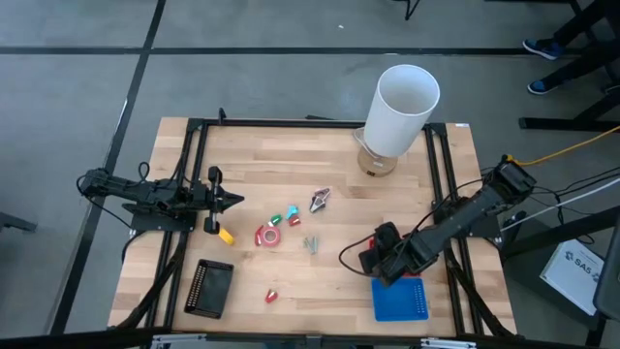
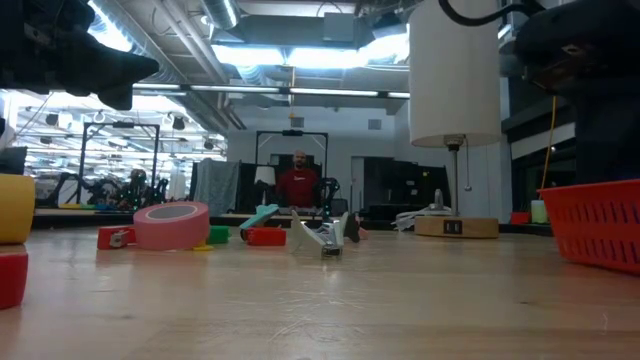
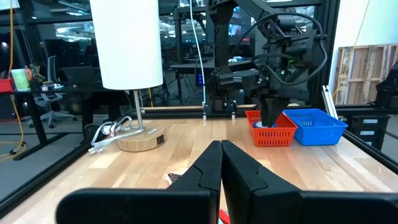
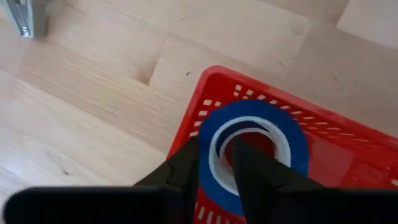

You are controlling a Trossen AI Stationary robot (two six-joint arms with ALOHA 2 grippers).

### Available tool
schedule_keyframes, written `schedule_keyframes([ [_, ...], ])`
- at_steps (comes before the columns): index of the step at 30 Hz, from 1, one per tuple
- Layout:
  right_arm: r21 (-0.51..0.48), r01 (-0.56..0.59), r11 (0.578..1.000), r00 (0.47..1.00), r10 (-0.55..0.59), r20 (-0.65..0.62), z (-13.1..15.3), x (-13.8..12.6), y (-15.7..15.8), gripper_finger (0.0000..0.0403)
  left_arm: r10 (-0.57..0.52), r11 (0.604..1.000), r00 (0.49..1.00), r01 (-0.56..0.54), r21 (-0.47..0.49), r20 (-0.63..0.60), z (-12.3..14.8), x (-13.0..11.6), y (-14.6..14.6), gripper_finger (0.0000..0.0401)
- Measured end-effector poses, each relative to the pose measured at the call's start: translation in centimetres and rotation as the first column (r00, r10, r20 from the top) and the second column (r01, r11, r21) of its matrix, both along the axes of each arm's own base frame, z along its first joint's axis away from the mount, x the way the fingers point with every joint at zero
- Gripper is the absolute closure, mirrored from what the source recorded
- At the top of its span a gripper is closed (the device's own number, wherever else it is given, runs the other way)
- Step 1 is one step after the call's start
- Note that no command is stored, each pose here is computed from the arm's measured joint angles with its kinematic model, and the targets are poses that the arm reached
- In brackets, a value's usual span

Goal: Pick and place Stapler, Stapler remover, tape
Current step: Put the blue tape into the red basket, then put the black staple remover into the blue basket

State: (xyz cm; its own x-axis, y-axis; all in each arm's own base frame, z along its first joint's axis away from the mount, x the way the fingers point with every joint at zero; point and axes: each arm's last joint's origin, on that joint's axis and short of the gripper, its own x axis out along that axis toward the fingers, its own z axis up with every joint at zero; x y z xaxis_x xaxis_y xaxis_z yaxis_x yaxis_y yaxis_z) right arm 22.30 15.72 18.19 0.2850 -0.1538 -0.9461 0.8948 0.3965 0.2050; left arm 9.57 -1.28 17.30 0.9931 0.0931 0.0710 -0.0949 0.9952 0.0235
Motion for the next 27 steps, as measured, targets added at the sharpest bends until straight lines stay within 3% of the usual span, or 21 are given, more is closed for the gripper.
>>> schedule_keyframes([
  [12, 0.038, -0.048, 0.998, 0.999, 0.049, -0.018, 0.2, 0.2, 0.2, 0.0273, 0.000, 1.000, 1.000, 0.000, 0.000, 0.000, 0.0, 0.0, 0.0, 0.0397],
  [23, 0.065, -0.113, 0.991, 0.992, 0.109, 0.060, 3.2, 1.9, 0.8, 0.0272, 0.000, 1.000, 1.000, 0.000, 0.000, 0.000, 0.0, 0.0, 0.0, 0.0397],
  [27, 0.033, -0.158, 0.987, 0.981, 0.154, 0.117, 4.0, 3.2, 0.3, 0.0272, 0.000, 1.000, 1.000, 0.000, 0.000, 0.000, 0.0, 0.0, 0.0, 0.0397],
])
